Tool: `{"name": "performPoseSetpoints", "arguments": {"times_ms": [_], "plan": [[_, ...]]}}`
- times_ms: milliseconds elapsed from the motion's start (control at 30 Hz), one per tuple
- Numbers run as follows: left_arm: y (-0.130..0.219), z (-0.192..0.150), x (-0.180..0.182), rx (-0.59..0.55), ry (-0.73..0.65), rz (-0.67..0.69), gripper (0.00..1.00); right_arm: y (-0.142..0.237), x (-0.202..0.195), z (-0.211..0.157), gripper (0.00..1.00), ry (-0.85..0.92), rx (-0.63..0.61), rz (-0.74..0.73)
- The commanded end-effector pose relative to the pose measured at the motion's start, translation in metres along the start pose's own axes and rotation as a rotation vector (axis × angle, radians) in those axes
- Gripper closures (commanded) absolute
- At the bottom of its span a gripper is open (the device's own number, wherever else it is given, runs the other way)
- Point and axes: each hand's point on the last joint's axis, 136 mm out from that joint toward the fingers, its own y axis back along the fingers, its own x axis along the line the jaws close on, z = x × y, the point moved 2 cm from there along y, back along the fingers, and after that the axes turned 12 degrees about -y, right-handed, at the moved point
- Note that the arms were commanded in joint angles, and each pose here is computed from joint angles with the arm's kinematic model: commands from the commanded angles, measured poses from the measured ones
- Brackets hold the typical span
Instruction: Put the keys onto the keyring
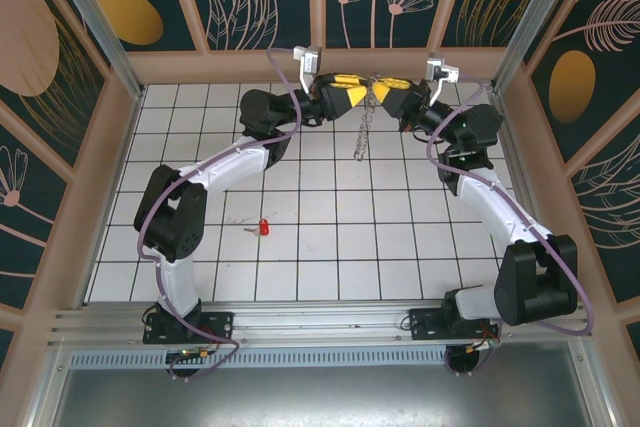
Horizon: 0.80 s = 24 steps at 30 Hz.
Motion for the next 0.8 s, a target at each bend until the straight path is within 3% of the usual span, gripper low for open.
{"name": "performPoseSetpoints", "arguments": {"times_ms": [0,333,467,767], "plan": [[-0.001,0.013,-0.012,-0.029,-0.057,0.014,0.64,0.0,0.021,0.011,1.0,0.076,-0.029,0.041],[0.003,0.018,-0.013,-0.048,-0.088,0.047,0.6,0.003,0.02,0.012,1.0,0.073,-0.039,0.035],[0.004,0.018,-0.011,-0.055,-0.087,0.059,0.54,0.003,0.022,0.012,1.0,0.072,-0.035,0.043],[0.0,0.015,-0.006,-0.05,-0.061,0.039,0.54,-0.001,0.031,0.01,1.0,0.077,-0.008,0.086]]}}
